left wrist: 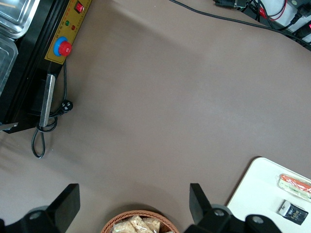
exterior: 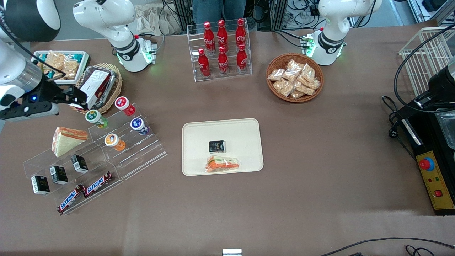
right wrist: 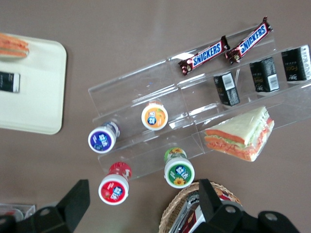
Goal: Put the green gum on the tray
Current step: 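Move the right gripper over the green-capped bottle in the acrylic rack, then lower the right gripper and close it on the green-capped bottle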
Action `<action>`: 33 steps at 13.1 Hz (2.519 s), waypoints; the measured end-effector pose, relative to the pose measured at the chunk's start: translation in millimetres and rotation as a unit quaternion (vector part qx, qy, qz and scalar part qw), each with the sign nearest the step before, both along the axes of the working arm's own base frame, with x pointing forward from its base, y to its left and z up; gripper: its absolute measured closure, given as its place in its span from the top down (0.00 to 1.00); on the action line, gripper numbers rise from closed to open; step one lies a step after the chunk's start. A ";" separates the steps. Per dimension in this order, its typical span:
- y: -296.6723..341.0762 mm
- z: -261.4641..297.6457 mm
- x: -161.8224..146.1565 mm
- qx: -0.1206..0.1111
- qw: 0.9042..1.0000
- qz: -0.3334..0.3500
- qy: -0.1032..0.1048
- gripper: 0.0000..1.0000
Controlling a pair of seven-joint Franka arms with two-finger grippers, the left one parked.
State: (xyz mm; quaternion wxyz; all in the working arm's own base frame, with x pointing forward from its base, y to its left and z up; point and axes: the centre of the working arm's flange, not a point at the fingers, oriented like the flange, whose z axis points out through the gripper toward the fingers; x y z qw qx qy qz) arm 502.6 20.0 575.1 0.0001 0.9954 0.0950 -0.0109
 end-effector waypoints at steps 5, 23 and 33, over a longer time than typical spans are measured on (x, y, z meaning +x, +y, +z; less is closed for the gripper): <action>-12.4 -52.6 -31.5 -0.011 1.000 0.023 0.016 1.00; -47.0 -152.7 -58.3 -0.023 0.996 0.088 -0.004 1.00; -54.5 -198.7 -54.9 -0.030 0.995 0.097 0.001 0.99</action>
